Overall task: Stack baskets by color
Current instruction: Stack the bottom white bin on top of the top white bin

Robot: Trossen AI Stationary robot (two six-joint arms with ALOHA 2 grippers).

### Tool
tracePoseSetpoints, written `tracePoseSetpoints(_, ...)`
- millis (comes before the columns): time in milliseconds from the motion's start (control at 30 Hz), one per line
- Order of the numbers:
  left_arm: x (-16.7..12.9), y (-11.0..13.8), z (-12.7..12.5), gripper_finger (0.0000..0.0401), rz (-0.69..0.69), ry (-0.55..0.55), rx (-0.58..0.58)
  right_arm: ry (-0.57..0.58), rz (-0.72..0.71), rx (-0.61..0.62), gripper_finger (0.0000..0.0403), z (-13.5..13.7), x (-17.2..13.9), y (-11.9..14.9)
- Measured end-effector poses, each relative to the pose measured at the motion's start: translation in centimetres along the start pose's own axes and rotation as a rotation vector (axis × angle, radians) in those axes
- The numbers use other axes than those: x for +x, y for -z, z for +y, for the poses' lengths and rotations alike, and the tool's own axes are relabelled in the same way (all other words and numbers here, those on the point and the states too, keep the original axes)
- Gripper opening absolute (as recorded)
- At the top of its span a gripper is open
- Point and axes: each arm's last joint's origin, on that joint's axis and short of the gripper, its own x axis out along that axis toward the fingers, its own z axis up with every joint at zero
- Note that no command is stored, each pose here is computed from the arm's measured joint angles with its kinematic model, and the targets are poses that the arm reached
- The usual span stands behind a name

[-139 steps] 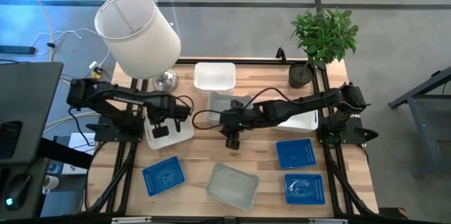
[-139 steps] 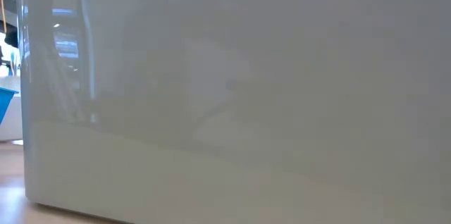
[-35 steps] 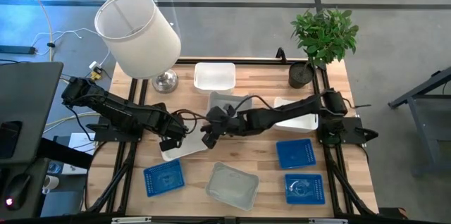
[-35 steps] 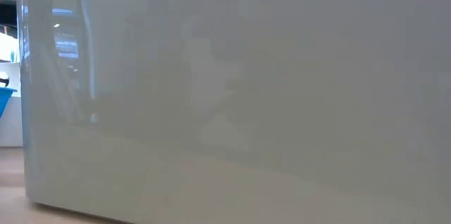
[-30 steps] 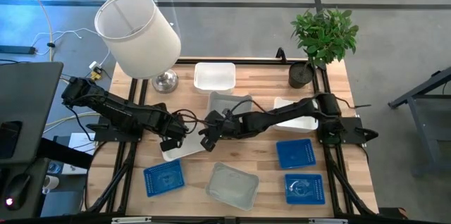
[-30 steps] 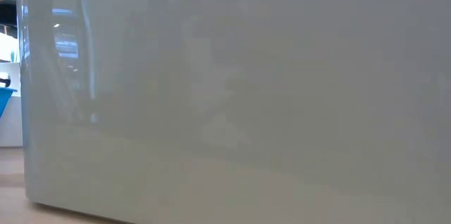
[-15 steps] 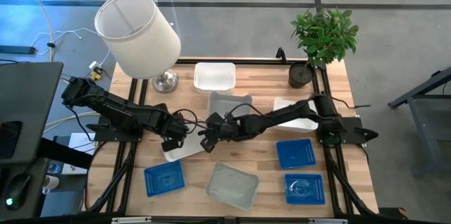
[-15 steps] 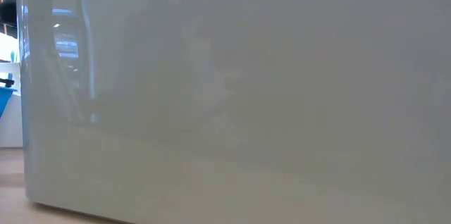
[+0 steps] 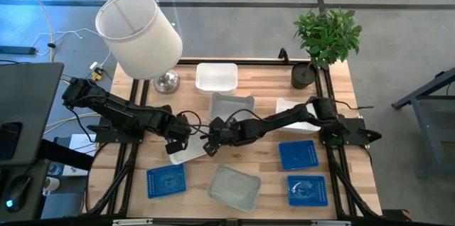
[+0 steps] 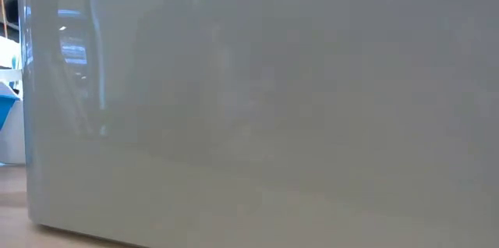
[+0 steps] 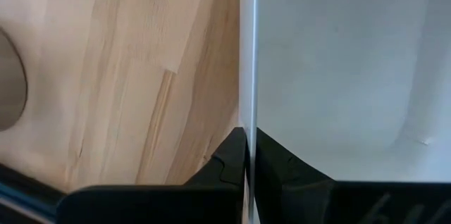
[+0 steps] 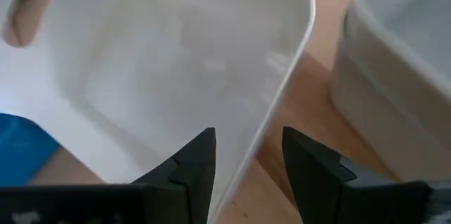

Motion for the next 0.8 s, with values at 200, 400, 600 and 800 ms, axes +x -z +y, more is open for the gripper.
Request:
tracePoseSetpoints(200, 0.0, -0.1, -0.1, 0.0000, -0.011, 0.008, 0.013, -0.003, 0.045, 0.020, 0.0139, -0.3, 1.4, 0.7)
tracePoseSetpoints(400, 0.0, -0.1, -0.1, 0.0000, -0.010, 0.009, 0.034, 0.006, 0.040, -0.001, 0.0051, -0.4, 1.4, 0.7)
tracePoseSetpoints(600, 0.0, -0.1, 0.0, 0.0011, -0.025, -0.012, 0.042, 0.037, 0.019, 0.020, 0.0013, -0.6, 1.5, 0.6)
tracePoseSetpoints(800, 0.0, -0.2, 0.0, 0.0049, -0.033, -0.015, 0.071, 0.027, 0.008, 0.039, 0.0002, -0.4, 1.5, 0.5)
